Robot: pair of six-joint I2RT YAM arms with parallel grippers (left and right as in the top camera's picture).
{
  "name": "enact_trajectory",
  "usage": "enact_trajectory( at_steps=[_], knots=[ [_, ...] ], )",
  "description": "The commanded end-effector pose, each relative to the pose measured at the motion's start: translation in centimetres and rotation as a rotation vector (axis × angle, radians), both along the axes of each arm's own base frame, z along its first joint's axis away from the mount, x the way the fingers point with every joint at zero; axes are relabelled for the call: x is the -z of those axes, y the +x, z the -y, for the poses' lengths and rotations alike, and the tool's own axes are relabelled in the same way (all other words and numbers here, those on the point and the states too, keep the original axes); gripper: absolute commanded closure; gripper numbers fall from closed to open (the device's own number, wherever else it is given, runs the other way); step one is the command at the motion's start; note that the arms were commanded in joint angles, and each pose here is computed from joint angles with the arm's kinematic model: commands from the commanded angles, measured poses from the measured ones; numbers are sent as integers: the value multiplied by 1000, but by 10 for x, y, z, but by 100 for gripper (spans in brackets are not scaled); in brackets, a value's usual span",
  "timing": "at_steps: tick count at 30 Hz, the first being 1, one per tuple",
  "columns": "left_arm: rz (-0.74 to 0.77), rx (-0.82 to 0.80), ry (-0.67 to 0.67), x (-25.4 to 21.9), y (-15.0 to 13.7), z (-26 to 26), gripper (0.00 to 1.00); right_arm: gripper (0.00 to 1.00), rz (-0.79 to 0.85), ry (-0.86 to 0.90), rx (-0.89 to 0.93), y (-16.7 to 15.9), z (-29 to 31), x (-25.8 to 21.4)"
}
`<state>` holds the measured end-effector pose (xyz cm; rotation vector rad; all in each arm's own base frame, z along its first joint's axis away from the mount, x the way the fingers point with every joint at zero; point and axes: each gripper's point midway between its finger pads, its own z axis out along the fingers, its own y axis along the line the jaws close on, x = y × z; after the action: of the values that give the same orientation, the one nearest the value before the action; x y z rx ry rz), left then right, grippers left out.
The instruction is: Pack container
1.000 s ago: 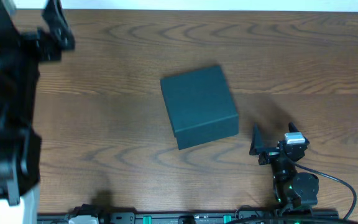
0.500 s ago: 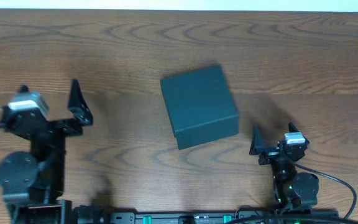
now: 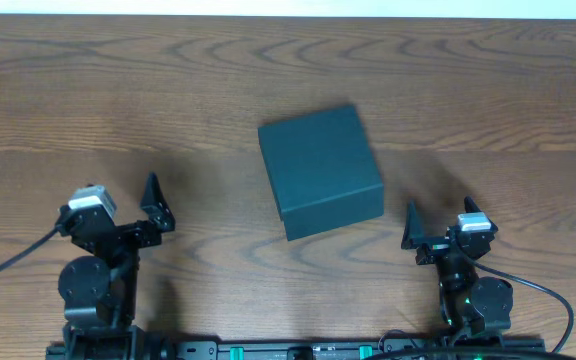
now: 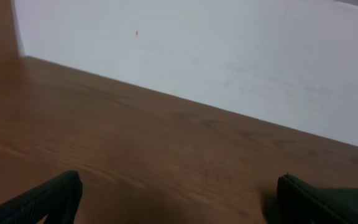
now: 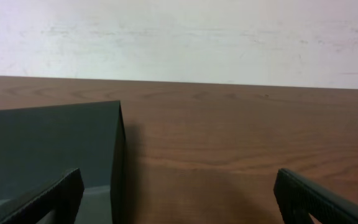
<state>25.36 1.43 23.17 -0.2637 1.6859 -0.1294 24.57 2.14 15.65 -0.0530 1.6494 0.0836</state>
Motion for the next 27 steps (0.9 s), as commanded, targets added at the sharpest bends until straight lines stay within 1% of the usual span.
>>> enact_trajectory(
  at_steps=[1,8,19,27],
  knots=[
    [46,-8,-23,-2,-6,-1,1,1,3,17,28,0,6,0],
    [68,-7,-23,8,-11,-1,1,1,3,17,28,0,6,0],
    [52,-10,-71,42,-6,0,2,1,3,17,28,0,6,0],
    [45,-9,-76,52,-6,0,1,1,3,17,28,0,6,0]
  ],
)
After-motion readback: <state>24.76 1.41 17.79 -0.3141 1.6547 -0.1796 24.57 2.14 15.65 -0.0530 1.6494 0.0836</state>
